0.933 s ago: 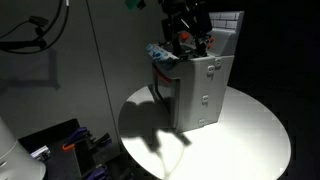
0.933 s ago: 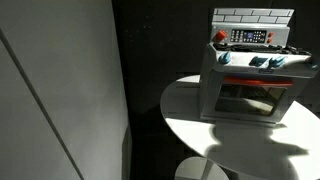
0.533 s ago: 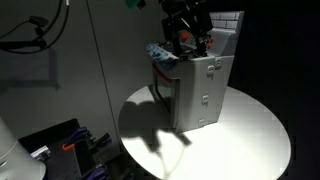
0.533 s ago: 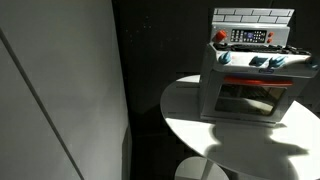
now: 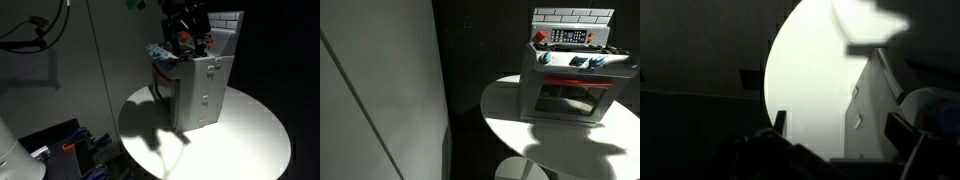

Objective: Press the top orange button on the microwave oven controlling panel of the stove

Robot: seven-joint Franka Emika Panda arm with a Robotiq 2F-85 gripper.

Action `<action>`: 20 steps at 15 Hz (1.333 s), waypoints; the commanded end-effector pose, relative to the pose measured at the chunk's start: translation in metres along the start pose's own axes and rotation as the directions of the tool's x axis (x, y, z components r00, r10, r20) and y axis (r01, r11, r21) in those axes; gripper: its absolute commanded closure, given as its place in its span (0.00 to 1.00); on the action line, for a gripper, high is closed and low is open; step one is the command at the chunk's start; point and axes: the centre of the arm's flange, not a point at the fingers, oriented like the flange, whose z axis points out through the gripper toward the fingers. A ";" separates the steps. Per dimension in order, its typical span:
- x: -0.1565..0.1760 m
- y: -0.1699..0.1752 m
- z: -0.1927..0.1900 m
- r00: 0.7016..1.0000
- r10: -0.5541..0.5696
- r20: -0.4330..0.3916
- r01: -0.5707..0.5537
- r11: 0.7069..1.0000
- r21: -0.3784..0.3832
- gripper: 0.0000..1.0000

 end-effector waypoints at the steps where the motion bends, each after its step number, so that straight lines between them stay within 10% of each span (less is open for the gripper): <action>1: 0.013 -0.009 -0.003 1.000 0.014 -0.008 -0.013 0.999 0.049 0.00; 20: 0.073 -0.086 -0.026 0.944 0.321 -0.074 -0.317 0.947 0.057 0.00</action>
